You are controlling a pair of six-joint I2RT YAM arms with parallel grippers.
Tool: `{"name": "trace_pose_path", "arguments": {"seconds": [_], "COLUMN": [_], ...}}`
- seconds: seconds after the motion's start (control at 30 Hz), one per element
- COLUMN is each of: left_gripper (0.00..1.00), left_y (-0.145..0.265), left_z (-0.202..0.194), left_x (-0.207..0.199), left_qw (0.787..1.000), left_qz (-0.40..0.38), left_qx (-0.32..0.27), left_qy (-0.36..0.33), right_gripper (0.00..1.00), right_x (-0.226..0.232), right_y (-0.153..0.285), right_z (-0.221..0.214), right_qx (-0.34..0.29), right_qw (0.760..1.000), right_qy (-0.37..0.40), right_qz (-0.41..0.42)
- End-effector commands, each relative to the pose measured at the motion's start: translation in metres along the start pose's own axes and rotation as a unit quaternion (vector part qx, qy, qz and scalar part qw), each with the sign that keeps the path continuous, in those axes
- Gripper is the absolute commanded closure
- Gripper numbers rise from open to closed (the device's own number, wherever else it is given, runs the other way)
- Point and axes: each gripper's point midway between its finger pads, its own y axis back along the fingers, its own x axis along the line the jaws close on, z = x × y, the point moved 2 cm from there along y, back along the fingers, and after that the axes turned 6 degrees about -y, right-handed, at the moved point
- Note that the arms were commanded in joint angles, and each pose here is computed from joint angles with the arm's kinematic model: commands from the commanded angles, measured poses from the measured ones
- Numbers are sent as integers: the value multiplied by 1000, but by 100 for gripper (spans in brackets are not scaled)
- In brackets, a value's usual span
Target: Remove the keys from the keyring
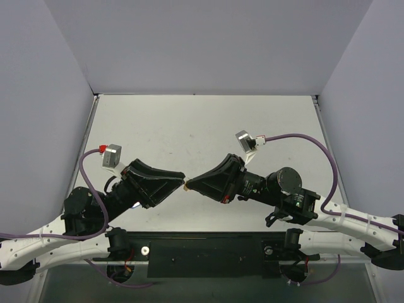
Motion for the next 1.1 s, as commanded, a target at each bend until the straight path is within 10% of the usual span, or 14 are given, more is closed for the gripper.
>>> {"name": "trace_pose_path", "arguments": {"seconds": [0.0, 0.37, 0.57, 1.07], "left_gripper": [57, 71, 100, 100], "left_y": [-2, -6, -10, -3], "left_z": [10, 3, 3, -19], "left_x": [-10, -7, -7, 5], "left_qw": [1000, 1000, 1000, 986], "left_qz": [-19, -15, -4, 78], "left_qx": [-22, -9, 0, 142], "left_qy": [10, 11, 8, -50], "right_gripper": [100, 100, 100, 100], "right_x": [18, 17, 19, 11], "right_y": [0, -3, -3, 9], "right_z": [12, 9, 2, -6], "right_qx": [-27, -17, -3, 49], "right_qw": [999, 999, 999, 998], "right_qy": [6, 6, 10, 38], "right_qz": [35, 34, 36, -20]}}
